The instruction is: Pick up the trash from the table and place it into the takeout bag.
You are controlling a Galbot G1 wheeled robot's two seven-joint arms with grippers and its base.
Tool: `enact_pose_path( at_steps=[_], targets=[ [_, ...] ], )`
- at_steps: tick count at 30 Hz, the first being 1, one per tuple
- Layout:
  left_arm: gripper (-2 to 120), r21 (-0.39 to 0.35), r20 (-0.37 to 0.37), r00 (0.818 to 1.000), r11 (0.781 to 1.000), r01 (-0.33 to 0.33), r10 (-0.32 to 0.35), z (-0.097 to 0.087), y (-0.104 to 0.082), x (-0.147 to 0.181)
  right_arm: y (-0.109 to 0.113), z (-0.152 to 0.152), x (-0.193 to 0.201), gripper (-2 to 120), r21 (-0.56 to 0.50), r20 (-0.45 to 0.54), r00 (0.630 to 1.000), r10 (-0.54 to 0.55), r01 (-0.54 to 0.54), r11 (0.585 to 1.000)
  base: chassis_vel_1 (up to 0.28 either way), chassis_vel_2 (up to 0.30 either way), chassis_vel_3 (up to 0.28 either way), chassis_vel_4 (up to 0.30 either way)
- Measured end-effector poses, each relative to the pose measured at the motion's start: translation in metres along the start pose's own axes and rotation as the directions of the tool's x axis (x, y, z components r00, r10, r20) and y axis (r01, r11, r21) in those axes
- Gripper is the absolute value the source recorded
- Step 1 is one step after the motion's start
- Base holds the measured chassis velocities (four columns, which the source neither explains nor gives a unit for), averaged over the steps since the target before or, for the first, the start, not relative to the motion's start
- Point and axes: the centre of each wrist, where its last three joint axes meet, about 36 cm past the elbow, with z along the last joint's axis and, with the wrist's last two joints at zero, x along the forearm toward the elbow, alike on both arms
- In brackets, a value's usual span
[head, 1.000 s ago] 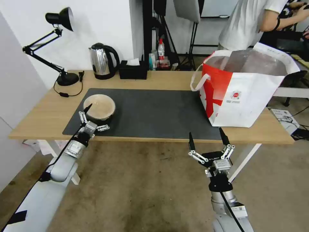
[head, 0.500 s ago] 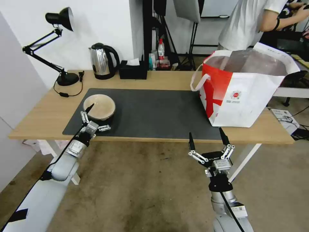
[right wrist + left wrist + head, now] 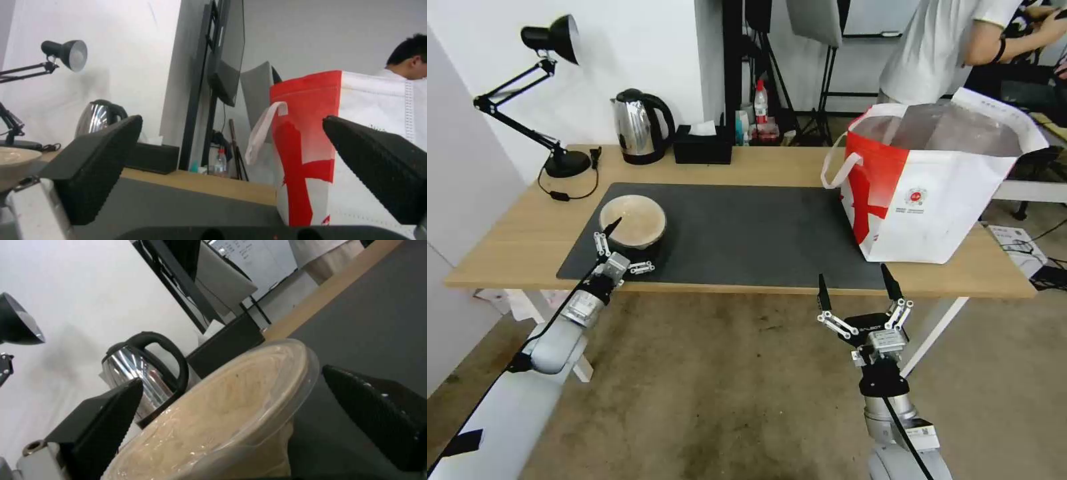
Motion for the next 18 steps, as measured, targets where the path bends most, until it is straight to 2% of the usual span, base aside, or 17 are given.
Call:
enact_pose_path(
  at_steps=[18],
  targets=[
    [100,-0.014,-0.012,1.0,1.0,0.002,-0.002,0.0041,0.0025,0.0001,0.0,0.0,0.0,100,0.0,0.0,1.0,0.0,0.0,1.0,0.0,0.0,0.0,0.0]
  ],
)
